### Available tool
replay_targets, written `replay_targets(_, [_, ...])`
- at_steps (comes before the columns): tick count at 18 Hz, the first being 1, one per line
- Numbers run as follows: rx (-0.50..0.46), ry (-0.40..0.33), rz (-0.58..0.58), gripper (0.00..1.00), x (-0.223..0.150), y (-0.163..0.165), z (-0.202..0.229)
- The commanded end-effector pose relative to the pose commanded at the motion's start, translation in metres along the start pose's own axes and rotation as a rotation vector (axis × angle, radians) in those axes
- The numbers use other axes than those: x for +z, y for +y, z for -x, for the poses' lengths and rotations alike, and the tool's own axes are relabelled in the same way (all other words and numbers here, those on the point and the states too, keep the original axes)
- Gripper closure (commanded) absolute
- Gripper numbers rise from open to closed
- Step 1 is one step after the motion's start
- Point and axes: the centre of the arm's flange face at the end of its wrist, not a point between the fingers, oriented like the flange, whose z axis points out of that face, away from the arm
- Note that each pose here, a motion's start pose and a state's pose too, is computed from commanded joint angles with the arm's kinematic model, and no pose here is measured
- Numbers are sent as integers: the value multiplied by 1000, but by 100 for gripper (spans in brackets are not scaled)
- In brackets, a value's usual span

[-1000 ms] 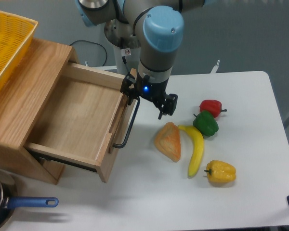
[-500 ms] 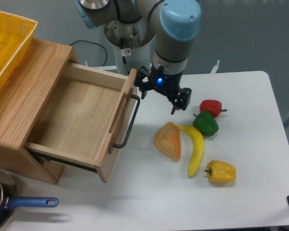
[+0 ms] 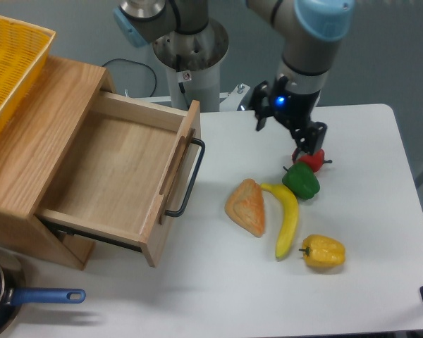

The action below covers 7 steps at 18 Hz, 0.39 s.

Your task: Slide the top drawer open

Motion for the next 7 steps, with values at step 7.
replay_targets(7, [8, -3, 34, 0, 20, 4, 6])
